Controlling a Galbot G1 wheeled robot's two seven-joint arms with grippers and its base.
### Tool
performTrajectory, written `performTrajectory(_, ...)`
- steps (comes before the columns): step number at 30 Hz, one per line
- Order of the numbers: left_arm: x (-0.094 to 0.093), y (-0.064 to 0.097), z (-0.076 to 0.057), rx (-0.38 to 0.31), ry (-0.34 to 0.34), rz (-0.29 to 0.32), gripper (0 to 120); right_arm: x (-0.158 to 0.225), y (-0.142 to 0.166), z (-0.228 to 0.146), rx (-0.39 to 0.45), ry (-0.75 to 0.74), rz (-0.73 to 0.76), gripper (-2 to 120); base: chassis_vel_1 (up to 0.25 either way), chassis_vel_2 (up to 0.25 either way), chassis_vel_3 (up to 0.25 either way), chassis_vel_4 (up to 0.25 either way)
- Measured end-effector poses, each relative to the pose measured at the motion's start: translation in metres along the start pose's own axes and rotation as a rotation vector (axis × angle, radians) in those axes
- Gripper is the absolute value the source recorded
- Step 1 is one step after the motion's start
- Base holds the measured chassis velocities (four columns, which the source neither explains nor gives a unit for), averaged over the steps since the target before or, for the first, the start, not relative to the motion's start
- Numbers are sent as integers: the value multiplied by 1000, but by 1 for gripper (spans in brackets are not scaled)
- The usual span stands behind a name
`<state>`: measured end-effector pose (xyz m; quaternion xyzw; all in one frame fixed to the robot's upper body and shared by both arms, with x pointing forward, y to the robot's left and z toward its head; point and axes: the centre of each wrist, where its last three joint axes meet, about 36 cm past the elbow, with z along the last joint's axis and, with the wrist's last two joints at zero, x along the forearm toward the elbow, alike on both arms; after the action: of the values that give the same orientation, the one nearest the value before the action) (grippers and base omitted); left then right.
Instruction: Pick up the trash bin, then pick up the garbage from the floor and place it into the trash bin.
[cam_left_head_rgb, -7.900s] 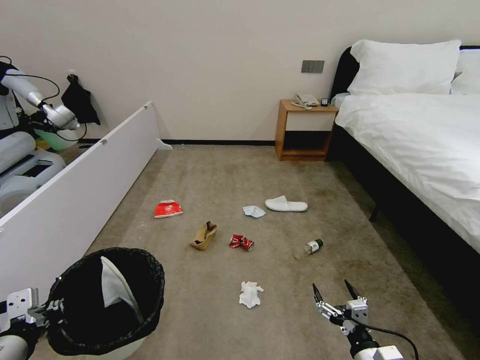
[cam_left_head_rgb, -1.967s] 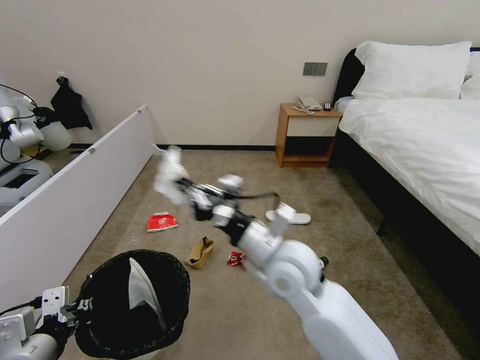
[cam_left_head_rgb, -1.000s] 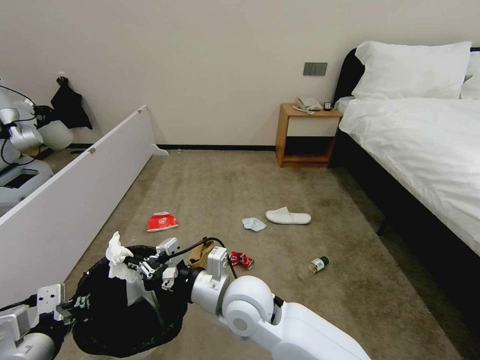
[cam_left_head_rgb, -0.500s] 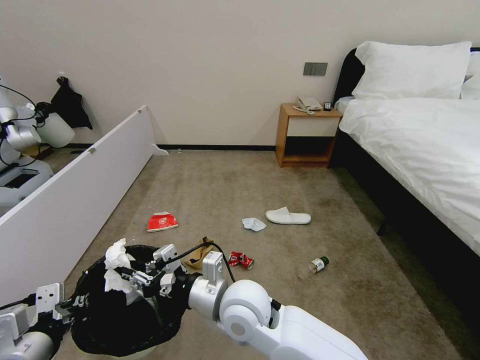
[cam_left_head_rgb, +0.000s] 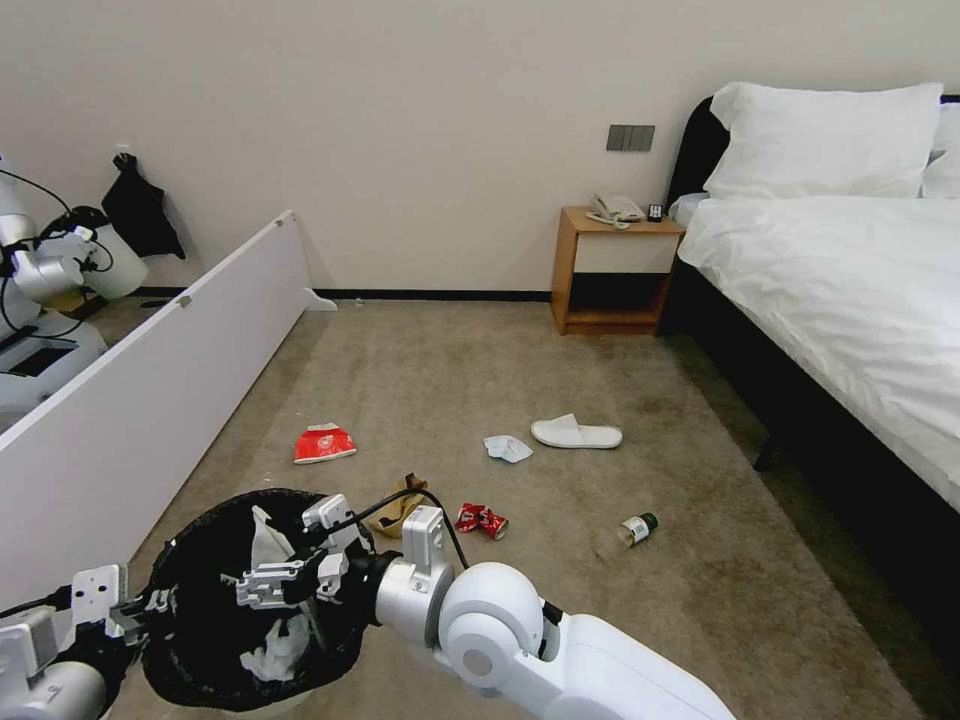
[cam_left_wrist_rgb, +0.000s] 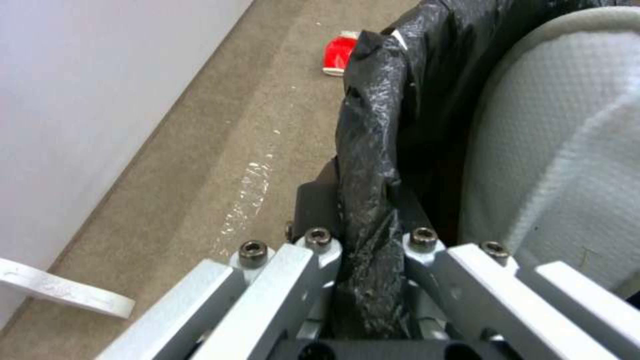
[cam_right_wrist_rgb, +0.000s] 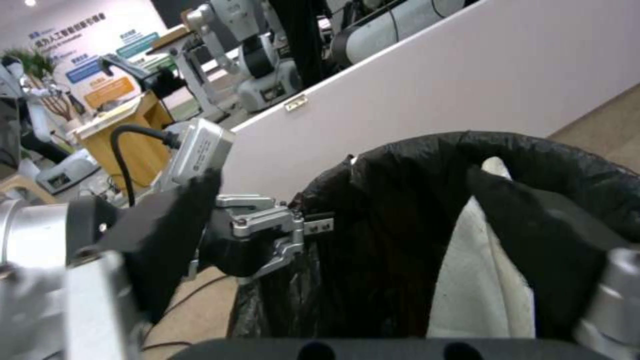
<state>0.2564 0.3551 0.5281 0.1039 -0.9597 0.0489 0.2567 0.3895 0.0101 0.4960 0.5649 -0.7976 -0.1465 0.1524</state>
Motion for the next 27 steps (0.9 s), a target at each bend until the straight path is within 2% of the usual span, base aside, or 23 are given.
performTrajectory(12,0,0,0,1,-2,-1,4,5,6,-6,3,-27,-15,100,0,0,0,0)
performTrajectory(16,0,1,-1,0,-4,-5,4,13,-6,-21,43,-130,60,100,0,0,0,0)
performTrajectory(18,-2,2,-1,3,-6,-10,4,28,-27,-32,77,-220,194,100,0,0,0,0)
performTrajectory(20,-2,2,-1,3,-6,-10,4,28,-27,-32,77,-220,194,100,0,0,0,0)
performTrajectory(21,-5,4,0,9,-4,-12,4,44,-45,-33,88,-262,294,100,0,0,0,0)
performTrajectory(22,-7,4,1,12,-4,-8,4,86,-75,-16,92,-277,485,100,0,0,0,0)
performTrajectory(23,-7,4,1,12,-4,-8,4,86,-75,-16,92,-277,485,100,0,0,0,0)
performTrajectory(24,-9,4,1,10,-4,-6,4,123,-94,3,145,-292,627,100,0,0,0,0)
performTrajectory(26,-11,4,0,8,-8,-2,4,178,-112,22,227,-317,816,100,0,0,0,0)
performTrajectory(27,-11,4,0,8,-8,-2,4,178,-112,22,227,-317,816,100,0,0,0,0)
